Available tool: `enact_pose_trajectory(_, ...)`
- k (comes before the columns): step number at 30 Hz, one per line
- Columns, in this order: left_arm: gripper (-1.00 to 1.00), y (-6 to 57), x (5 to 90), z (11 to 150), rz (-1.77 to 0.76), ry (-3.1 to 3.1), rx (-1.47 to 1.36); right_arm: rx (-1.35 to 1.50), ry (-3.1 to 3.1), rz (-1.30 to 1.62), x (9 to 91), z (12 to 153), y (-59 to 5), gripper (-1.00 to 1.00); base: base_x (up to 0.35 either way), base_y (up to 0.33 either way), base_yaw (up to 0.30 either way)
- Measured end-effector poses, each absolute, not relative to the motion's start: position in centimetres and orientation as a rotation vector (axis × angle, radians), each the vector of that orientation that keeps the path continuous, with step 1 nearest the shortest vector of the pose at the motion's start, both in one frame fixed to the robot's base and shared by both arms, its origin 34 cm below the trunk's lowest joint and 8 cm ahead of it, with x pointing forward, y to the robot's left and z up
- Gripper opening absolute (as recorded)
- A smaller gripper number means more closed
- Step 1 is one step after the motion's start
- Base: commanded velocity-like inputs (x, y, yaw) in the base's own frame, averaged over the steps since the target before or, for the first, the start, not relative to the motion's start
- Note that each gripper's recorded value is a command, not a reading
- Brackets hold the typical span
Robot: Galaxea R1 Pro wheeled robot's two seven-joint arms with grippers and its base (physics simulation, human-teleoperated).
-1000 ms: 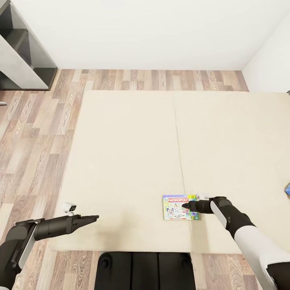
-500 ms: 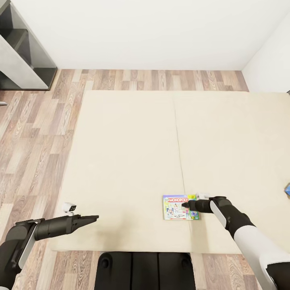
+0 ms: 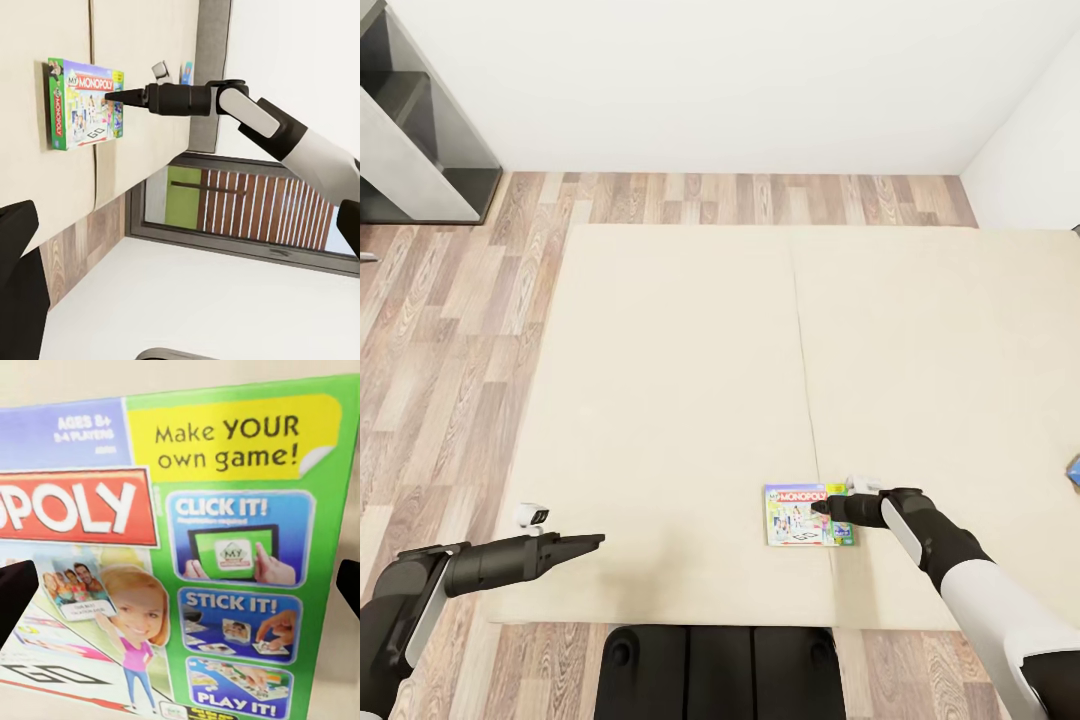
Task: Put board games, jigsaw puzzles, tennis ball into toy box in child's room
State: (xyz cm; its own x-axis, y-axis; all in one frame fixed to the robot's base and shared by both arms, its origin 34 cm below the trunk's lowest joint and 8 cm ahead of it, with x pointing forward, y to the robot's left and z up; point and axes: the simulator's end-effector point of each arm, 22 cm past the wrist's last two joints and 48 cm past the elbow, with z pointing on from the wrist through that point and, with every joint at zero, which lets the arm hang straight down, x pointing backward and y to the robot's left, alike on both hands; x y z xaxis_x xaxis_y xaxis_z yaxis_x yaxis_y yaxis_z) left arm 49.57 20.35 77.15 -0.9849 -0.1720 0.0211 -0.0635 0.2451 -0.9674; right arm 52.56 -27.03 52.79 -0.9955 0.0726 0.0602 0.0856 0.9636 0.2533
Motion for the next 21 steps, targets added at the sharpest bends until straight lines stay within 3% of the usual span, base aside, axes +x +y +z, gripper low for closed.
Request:
enact_pose_trajectory(13, 1.00, 20.35, 49.54, 77.13, -1.863, 2.409, -0.229, -0.123, -3.064, -0.398, 52.58, 52.79, -27.04, 1.00, 0.000, 0.002, 0.000)
enact_pose_trajectory(21, 1.00, 20.35, 49.54, 77.12, -1.862, 2.409, -0.228, -0.123, -3.064, -0.398, 52.58, 52.79, -27.04, 1.00, 0.000, 0.089, 0.000)
